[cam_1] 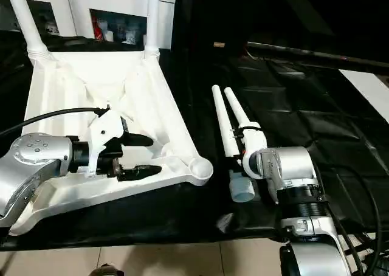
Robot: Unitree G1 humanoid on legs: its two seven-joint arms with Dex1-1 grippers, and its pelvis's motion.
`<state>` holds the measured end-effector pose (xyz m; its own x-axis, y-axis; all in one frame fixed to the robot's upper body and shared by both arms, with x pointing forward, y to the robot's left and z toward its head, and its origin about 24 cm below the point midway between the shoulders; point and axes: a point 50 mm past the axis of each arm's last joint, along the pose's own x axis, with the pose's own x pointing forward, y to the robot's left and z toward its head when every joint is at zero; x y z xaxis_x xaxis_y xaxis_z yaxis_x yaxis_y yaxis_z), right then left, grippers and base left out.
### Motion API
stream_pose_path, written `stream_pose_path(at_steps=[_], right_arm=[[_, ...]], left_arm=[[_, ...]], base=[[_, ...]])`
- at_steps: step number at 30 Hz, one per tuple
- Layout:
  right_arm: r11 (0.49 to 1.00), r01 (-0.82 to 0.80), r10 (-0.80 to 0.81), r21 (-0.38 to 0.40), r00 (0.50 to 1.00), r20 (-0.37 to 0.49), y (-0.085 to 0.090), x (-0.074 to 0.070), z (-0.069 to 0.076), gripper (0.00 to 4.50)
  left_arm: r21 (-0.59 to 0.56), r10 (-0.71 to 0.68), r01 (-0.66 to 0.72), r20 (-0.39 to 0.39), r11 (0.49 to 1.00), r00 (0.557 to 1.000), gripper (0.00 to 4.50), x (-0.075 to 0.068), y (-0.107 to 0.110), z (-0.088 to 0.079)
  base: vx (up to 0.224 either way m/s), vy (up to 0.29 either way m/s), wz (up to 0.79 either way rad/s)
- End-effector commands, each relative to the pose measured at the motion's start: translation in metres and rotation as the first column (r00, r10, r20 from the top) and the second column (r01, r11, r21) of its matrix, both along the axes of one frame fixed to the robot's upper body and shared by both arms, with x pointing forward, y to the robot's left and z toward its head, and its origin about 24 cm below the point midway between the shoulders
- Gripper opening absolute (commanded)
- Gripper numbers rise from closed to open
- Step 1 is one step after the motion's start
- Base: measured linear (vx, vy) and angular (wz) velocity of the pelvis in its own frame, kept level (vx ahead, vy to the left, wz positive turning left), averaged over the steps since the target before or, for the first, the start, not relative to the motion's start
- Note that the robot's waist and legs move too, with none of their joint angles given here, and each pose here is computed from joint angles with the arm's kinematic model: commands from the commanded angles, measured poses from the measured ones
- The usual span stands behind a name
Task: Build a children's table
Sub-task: Pick table leg
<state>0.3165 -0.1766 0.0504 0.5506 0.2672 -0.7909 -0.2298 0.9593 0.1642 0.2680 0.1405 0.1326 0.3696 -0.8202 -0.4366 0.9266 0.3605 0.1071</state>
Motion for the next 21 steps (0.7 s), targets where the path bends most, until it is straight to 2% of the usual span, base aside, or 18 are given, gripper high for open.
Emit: stream_pose_path(at_steps=[1, 9, 15, 17, 19, 21], right_arm=[[1.000, 0.001, -0.001, -0.005, 1.000, -0.022, -0.001, -0.002, -0.004, 2.56], [1.000, 0.018, -0.018, -0.008, 0.999, -0.036, -0.004, -0.003, -0.009, 1.95], [0.996, 0.085, -0.085, 0.007, 0.996, 0.006, -0.010, 0.002, -0.006, 1.87], [0.988, 0.112, -0.126, 0.106, 0.983, 0.136, -0.008, 0.012, 0.011, 1.87], [0.985, 0.114, -0.135, 0.129, 0.978, 0.161, -0.007, 0.014, 0.014, 1.86], [0.972, 0.044, -0.118, 0.231, 0.942, 0.314, -0.002, 0.020, 0.030, 1.86]], left_arm=[[0.005, -0.015, 0.015, 0.012, 1.000, 1.000, 4.40, -0.001, -0.004, 0.002], [0.004, -0.018, 0.018, 0.009, 1.000, 1.000, 4.50, -0.001, -0.005, 0.002], [-0.010, 0.040, -0.040, 0.042, 0.999, 0.998, 4.50, 0.008, -0.005, 0.003], [-0.112, 0.226, -0.216, 0.079, 0.970, 0.971, 4.50, 0.032, -0.003, 0.010], [-0.134, 0.257, -0.246, 0.076, 0.960, 0.963, 4.50, 0.036, -0.003, 0.011], [-0.255, 0.320, -0.309, 0.004, 0.916, 0.947, 4.50, 0.046, -0.007, 0.019]], base=[[0.000, 0.000, 0.00], [0.000, 0.000, 0.00], [0.000, 0.000, 0.00], [0.000, 0.000, 0.00], [0.000, 0.000, 0.00], [0.000, 0.000, 0.00]])
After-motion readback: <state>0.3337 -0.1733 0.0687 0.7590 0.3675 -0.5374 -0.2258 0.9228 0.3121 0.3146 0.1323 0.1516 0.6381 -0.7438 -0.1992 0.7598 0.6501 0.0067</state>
